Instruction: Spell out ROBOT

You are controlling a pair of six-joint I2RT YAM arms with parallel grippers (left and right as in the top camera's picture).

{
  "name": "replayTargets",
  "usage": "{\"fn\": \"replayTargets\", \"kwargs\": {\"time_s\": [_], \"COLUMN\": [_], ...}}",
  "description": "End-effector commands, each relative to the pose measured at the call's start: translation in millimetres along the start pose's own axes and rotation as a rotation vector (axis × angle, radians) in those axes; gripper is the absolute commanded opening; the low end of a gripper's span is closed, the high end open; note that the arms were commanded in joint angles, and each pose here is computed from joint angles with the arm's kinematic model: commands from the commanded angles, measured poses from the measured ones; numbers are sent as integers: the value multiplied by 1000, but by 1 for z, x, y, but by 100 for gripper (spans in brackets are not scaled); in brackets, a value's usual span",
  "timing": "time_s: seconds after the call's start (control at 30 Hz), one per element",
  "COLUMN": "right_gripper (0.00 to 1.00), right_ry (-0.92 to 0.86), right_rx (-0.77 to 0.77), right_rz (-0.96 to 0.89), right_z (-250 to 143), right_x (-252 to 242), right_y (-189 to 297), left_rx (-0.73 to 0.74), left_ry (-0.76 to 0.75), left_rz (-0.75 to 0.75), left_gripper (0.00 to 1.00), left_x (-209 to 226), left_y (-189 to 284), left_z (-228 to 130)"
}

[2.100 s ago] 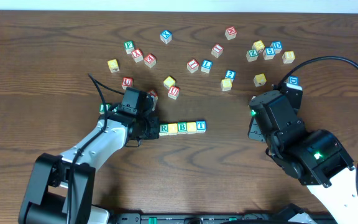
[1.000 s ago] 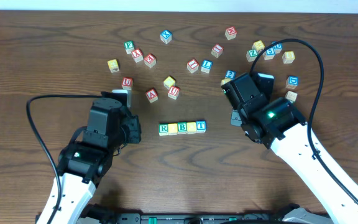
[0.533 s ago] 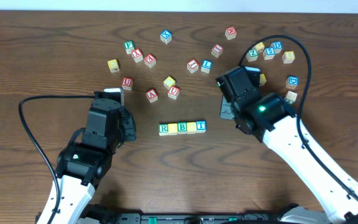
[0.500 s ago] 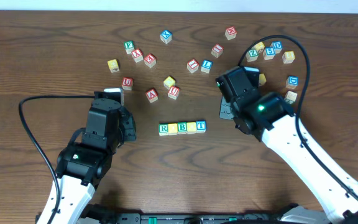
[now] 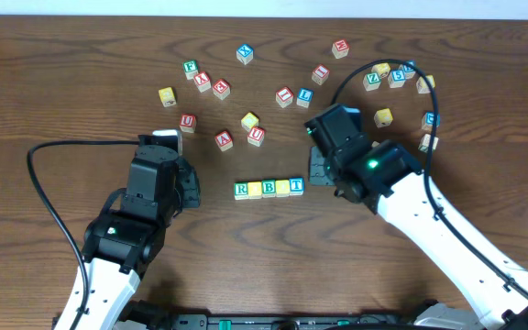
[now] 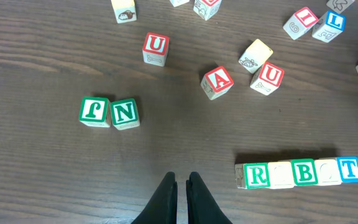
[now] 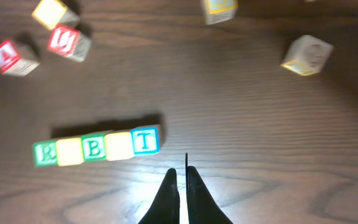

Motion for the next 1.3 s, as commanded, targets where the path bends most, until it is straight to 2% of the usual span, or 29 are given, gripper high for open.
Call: {"fn": "replayTargets", "kwargs": {"time_s": [0.0,0.3,0.57,0.73,0.97,1.27], "right_gripper": [1,1,1,1,1,1], "right_ry": [43,67,80,122,178,173], "right_rx": [38,147,215,231,218,231], "right_rz": [15,-3,8,14,44,38], "right_z": [-16,-50,-63,-73,-82,-87], "right_x": [17,31,39,51,72,73], "right_y": [-9,-67,-92,-95,-90,-89], "left_rx": [-14,12,-4,-29,16,105], "left_ry": [13,10,7,3,20,50], "left_rz": [15,29,22,86,121,0], "left_gripper": [8,7,7,8,7,7], "left_x": [3,7,6,16,28,29], "left_y": [2,3,7,8,8,6], "left_z": [3,-3,-1,2,-6,-12]}}
Point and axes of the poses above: each gripper's point midway between its finger pads, its own y axis back along the fingers, its own x axis along the line the jaws close on, z = x × y, the point moved 2 cm from there along y, back along the fingers, and after that the axes turned 11 degrees about y, right-handed, at the moved point
